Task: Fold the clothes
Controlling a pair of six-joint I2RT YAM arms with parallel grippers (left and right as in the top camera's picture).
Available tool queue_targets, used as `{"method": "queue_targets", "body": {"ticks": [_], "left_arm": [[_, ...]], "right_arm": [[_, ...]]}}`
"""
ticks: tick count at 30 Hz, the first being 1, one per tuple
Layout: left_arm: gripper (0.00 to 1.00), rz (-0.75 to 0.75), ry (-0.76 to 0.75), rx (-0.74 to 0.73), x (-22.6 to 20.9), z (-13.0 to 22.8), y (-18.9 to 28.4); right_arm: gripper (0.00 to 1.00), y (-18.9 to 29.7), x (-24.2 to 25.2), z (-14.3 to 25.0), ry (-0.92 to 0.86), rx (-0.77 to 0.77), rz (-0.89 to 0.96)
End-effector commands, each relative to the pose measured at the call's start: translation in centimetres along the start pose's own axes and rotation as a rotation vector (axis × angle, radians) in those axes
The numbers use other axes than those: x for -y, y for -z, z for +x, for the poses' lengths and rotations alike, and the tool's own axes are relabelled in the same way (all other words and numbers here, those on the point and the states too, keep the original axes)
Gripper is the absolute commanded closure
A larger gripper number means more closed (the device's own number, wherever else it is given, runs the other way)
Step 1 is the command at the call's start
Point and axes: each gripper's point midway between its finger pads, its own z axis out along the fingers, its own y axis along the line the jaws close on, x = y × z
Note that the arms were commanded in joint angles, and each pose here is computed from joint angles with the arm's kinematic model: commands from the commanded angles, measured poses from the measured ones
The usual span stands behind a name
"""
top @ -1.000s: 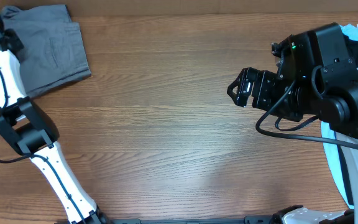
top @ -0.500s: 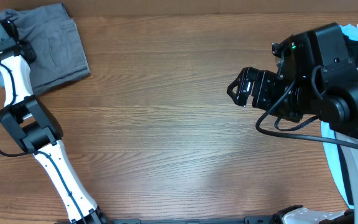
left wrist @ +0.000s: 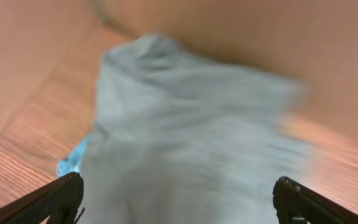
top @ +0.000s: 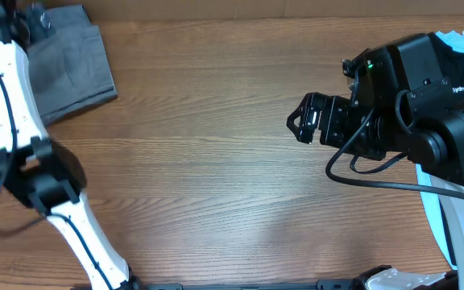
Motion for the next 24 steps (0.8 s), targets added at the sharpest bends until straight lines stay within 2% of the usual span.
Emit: {"method": "queue_targets", "body": {"ticks": [1,6,13,18,21,24], "left_arm": [[0.00,0.283,-0.005,0.065,5.8,-3.1,12.6],[0.00,0.509,-0.011,-0.010,9.2,-0.5,24.1],[0.00,0.596,-0.047,0.053,8.4,2.5,37.8],[0.00,0.610,-0.080,0.091,7.0,5.4,44.1],[0.00,0.609,-0.093,0.124,5.6,7.7,48.0],[0.00,0.616,-0.100,0.169,4.4,10.0,51.8]], "right_arm": [[0.00,1.2,0.3,0.0,0.023,0.053,0.015],[0.00,5.0,0.4,1.5,0.091,0.151,-0.037],[0.00,12.4,1.6,6.1,0.137,0.350,-0.150],[0.00,12.9,5.3,8.9,0.078,0.419,-0.096],[0.00,11.5,8.6,10.0,-0.007,0.447,-0.011],[0.00,9.9,9.3,10.7,-0.007,0.445,-0.023]]}}
